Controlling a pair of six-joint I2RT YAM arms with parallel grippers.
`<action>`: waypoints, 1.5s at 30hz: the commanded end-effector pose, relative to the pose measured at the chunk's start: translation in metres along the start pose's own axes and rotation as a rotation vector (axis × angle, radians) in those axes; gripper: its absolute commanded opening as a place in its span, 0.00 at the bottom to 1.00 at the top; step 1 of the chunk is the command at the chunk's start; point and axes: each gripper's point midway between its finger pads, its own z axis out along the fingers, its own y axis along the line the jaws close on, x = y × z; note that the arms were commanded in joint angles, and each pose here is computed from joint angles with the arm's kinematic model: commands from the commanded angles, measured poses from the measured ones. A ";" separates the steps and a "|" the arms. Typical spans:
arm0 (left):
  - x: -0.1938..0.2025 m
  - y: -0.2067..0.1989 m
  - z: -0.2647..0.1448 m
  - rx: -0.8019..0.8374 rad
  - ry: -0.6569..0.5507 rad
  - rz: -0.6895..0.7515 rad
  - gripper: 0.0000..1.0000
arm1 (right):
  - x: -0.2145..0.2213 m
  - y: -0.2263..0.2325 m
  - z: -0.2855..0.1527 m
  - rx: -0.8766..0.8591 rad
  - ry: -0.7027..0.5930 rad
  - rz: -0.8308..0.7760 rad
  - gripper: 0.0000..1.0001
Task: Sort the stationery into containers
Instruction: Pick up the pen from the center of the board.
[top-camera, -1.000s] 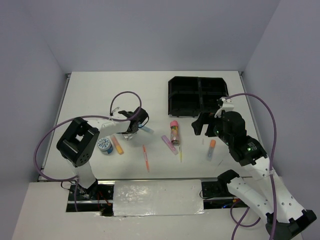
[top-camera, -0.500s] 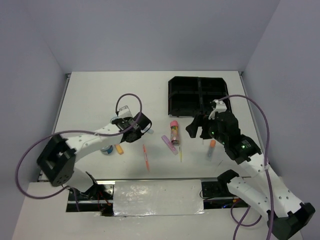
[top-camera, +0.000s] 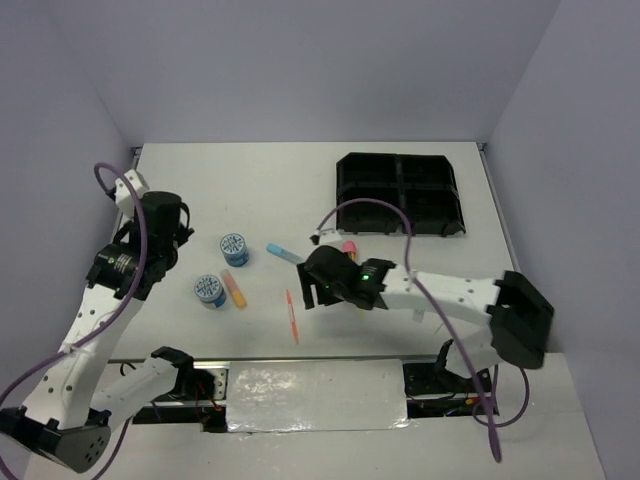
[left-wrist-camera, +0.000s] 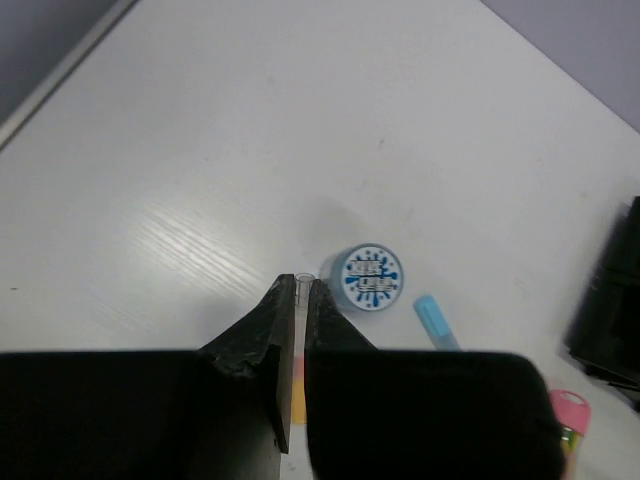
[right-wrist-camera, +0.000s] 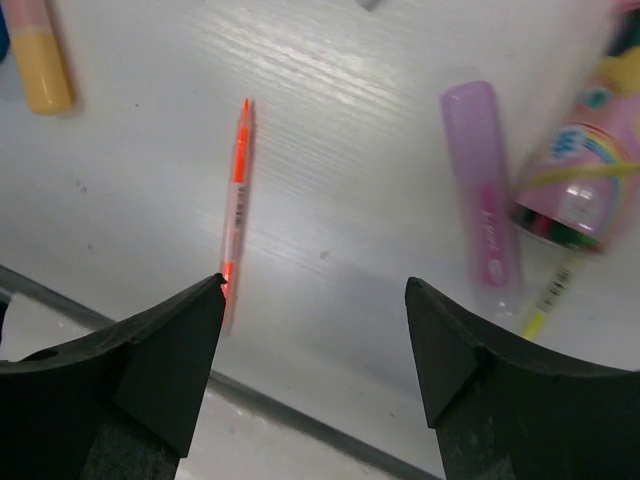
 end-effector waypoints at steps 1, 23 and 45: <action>-0.005 0.029 -0.001 -0.044 0.003 0.143 0.00 | -0.017 0.039 0.022 -0.004 -0.047 -0.003 0.79; 0.001 0.040 -0.007 0.025 -0.077 0.131 0.00 | 0.055 0.061 0.089 0.130 0.148 -0.178 0.49; 0.065 -0.101 -0.065 0.957 0.193 -0.142 0.00 | 0.001 0.094 -0.021 -0.385 -0.165 0.054 0.00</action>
